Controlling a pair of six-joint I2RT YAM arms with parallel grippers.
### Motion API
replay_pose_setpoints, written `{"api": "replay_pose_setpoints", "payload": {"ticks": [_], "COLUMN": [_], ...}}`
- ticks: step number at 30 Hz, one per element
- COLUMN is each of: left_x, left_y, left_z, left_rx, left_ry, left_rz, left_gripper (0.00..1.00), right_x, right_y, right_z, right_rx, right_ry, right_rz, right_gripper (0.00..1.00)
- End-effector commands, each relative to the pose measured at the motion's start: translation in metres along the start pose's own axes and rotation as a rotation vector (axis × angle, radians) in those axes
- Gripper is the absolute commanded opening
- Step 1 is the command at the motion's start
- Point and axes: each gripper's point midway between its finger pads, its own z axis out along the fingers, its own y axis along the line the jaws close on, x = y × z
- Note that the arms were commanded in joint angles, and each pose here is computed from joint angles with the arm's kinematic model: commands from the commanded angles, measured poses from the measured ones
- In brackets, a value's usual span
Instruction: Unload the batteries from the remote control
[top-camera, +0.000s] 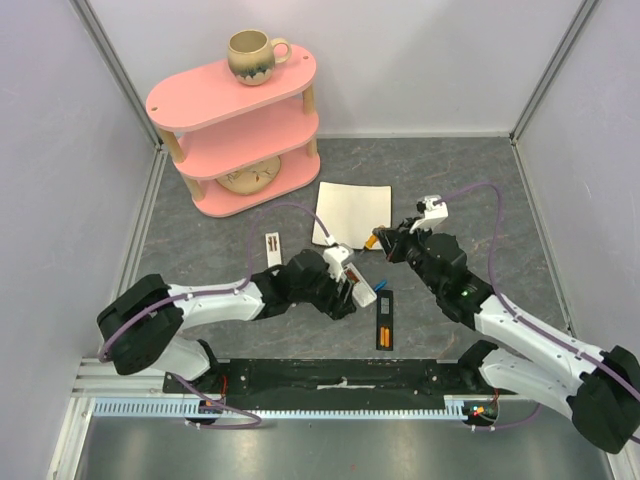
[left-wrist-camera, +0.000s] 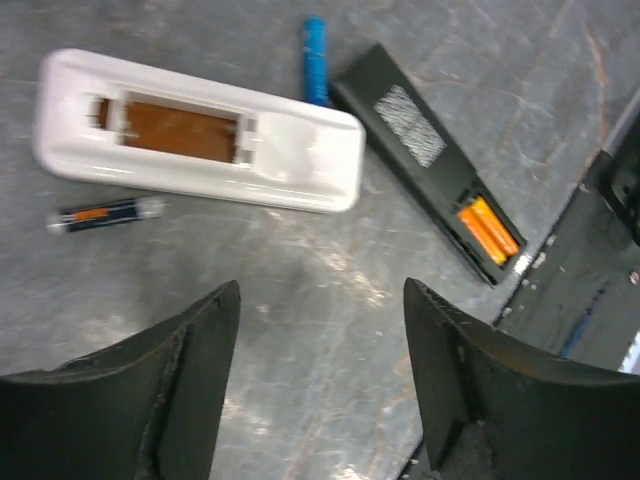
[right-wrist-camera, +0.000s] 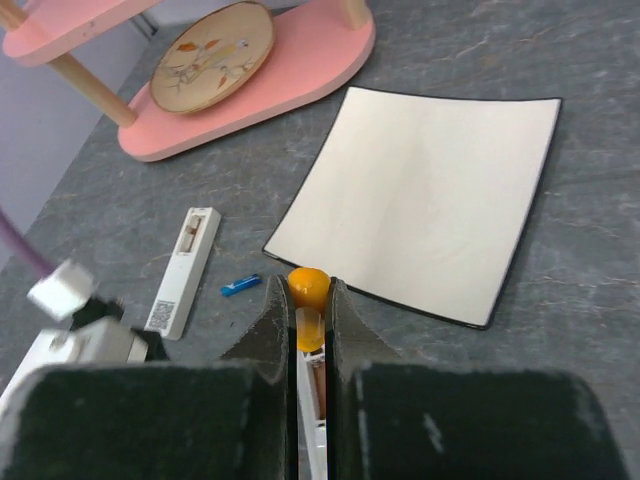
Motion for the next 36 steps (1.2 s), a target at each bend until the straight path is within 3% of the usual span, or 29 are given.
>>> {"api": "replay_pose_setpoints", "payload": {"ticks": [1, 10, 23, 31, 36], "left_x": [0.0, 0.023, 0.012, 0.016, 0.049], "left_y": [-0.03, -0.071, -0.097, -0.084, -0.068], "left_z": [0.008, 0.053, 0.107, 0.093, 0.074], "left_rx": [0.018, 0.132, 0.167, 0.02, -0.049], "left_ry": [0.011, 0.094, 0.133, 0.076, 0.109], "left_rz": [0.036, 0.062, 0.175, 0.298, 0.378], "left_gripper": [0.75, 0.76, 0.78, 0.8, 0.83], "right_x": [-0.015, -0.022, -0.03, -0.027, -0.021], "right_y": [-0.024, -0.059, -0.1, -0.104, -0.102], "right_z": [-0.008, -0.015, -0.036, -0.036, -0.035], "right_rx": [0.105, 0.17, 0.3, 0.289, 0.271], "right_ry": [-0.017, -0.01, -0.016, 0.0, 0.019], "right_rz": [-0.056, -0.039, -0.054, -0.051, -0.049], "right_gripper": [0.0, 0.0, 0.0, 0.0, 0.0]}}
